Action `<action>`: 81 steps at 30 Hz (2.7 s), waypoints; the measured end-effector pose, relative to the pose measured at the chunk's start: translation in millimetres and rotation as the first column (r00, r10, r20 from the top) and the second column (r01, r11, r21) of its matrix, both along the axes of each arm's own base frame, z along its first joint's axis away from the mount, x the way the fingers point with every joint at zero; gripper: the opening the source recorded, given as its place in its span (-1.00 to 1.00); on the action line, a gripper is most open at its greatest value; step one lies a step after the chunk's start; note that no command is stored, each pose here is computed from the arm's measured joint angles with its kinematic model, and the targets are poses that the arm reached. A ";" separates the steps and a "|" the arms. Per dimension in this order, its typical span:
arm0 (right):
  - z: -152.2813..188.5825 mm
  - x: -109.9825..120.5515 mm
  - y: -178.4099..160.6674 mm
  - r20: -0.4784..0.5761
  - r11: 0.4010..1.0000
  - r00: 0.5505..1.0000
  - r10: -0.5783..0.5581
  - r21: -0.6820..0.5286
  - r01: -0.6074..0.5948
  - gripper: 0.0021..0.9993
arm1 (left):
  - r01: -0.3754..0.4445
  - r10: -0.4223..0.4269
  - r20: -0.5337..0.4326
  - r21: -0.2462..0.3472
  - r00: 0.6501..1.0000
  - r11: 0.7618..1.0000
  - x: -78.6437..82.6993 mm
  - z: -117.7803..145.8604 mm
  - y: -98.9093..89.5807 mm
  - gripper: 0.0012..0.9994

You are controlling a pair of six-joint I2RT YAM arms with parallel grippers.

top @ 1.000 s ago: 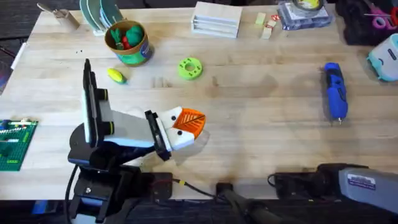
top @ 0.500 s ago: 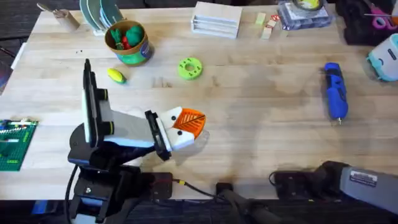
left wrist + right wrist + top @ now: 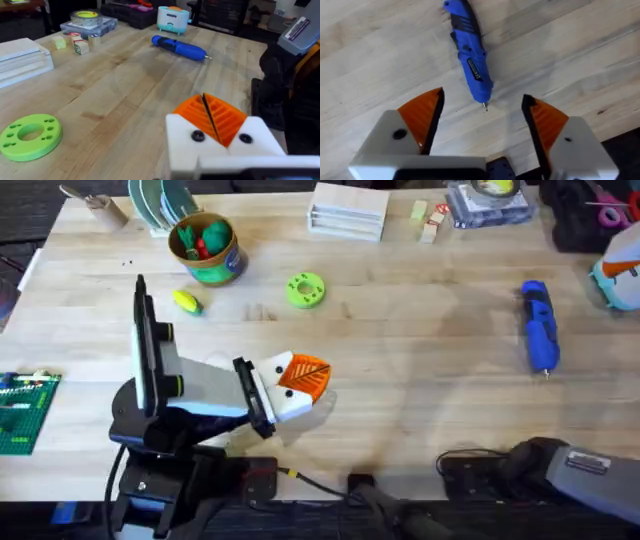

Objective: Pick up the gripper from the table and insert it into the empty holder that is missing its gripper. Then pick up a screw, insert it into the mounting hole, and use the screwdriver to tighten it. Finally, clean up the table by picking up the vegetable and placing it into the bucket.

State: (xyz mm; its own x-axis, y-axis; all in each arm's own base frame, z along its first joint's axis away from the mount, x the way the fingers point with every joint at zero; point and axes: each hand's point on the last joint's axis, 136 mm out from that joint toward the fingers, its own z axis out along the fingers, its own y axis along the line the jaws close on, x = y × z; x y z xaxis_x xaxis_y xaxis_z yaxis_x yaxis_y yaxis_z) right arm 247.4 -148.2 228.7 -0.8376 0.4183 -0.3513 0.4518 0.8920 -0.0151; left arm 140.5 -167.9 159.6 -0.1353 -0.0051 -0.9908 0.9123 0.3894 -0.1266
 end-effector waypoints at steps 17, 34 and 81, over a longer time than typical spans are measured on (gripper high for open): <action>-19.3 1.9 -35.5 0.090 0.998 0.994 -0.063 0.036 0.060 0.99 | 0.000 0.000 0.000 0.000 1.000 1.000 0.0 0.0 0.0 -0.99; -52.2 0.8 -30.1 -0.045 0.976 0.976 0.215 0.056 -0.213 0.99 | 0.000 0.000 0.000 0.000 1.000 1.000 -0.1 0.0 0.0 -1.00; -137.1 67.8 -15.2 -0.050 0.843 0.849 0.526 0.161 -0.513 0.99 | 0.000 0.000 0.000 0.000 1.000 1.000 0.0 0.0 0.0 -1.00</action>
State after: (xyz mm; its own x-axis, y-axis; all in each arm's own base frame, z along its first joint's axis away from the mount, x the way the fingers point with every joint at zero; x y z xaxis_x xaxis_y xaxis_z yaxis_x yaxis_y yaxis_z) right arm 315.3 -163.4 91.6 -0.9703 -0.0489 -0.2368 -0.0757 0.9915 0.1056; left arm 140.4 -167.9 159.6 -0.1356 -0.0052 -0.9907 0.9124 0.3891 -0.1270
